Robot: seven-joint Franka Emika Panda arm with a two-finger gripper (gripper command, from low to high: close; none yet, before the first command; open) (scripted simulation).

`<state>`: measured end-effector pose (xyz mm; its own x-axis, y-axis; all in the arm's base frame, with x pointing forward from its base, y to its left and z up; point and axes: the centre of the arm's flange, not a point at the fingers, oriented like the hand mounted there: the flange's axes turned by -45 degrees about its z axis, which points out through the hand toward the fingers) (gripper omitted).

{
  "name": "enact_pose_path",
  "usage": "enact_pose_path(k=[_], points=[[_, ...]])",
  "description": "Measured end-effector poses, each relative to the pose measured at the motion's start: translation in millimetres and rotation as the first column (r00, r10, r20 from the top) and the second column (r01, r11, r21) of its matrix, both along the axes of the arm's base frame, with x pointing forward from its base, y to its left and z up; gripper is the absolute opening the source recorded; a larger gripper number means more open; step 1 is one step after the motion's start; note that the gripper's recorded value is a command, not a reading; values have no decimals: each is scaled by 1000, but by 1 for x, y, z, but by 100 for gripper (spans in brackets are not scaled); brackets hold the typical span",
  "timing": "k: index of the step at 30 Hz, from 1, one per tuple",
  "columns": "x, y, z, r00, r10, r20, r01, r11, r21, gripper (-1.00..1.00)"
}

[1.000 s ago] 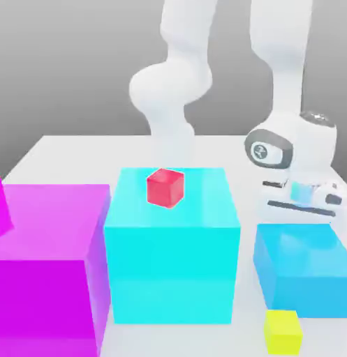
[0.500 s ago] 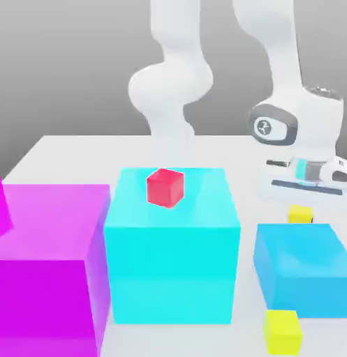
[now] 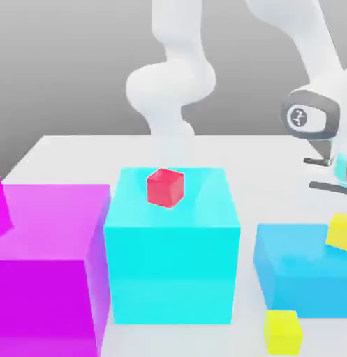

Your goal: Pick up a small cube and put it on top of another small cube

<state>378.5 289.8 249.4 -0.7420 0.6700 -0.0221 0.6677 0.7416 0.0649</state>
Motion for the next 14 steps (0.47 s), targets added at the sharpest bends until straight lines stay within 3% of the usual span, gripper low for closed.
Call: enact_pose_path(k=[5,10,11,14], points=[[73,-71,1,953,-301,-32,301,953,-25,-100],[86,-104,-55,911,-409,-60,408,913,-34,-100],[86,-104,-66,910,-410,-61,409,912,-35,100],[86,-104,-66,910,-410,-61,409,912,-35,100]])
